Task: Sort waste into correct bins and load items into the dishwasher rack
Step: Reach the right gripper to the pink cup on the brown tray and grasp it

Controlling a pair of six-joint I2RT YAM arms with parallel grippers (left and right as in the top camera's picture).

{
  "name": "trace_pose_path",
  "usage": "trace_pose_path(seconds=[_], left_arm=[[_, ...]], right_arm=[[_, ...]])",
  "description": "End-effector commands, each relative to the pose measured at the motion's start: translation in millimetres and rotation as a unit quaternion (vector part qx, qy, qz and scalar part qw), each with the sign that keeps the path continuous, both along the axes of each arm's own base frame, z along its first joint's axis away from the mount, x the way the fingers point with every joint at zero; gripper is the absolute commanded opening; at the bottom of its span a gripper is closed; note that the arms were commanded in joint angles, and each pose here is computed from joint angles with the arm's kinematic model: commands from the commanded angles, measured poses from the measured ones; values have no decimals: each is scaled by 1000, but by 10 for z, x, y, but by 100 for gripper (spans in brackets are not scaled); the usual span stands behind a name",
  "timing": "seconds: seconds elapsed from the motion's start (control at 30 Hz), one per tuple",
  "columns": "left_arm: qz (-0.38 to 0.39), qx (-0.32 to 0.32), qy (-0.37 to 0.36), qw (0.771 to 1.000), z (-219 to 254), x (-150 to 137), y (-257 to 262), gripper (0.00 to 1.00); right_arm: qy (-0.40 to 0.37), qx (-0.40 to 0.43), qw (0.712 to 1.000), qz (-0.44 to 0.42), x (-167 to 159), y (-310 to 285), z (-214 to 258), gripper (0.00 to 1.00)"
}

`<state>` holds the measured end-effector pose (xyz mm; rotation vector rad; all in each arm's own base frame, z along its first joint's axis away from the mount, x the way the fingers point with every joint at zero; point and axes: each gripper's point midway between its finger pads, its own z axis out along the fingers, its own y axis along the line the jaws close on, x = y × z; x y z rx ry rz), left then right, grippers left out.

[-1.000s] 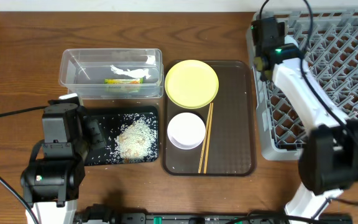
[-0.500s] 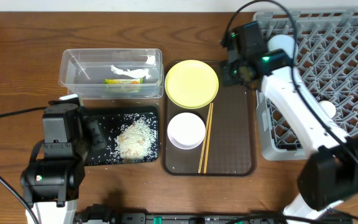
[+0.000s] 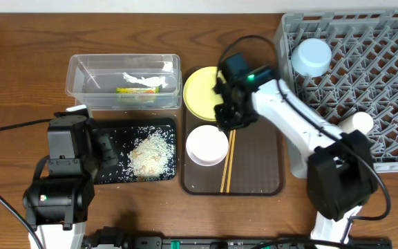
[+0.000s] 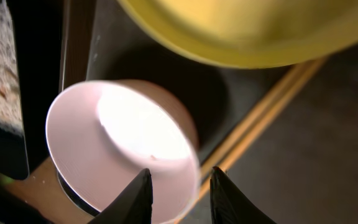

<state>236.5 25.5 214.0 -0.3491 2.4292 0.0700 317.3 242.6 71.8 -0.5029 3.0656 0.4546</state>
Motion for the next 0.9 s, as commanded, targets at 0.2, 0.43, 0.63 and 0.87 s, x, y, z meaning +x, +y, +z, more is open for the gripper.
trace_pose_path(seconds=[0.2, 0.43, 0.63, 0.87], left_arm=[[8, -2, 2, 1000, -16, -14, 6, 34], [8, -2, 2, 1000, -16, -14, 6, 34], [8, -2, 2, 1000, -16, -13, 6, 34], [8, -2, 2, 1000, -16, -13, 6, 34]], right_arm=[[-13, -108, 994, -13, -54, -84, -356, 29], [-18, -110, 994, -13, -35, -83, -355, 25], [-35, -100, 994, -6, -12, -83, -179, 25], [-82, -111, 990, -20, 145, -208, 29, 28]])
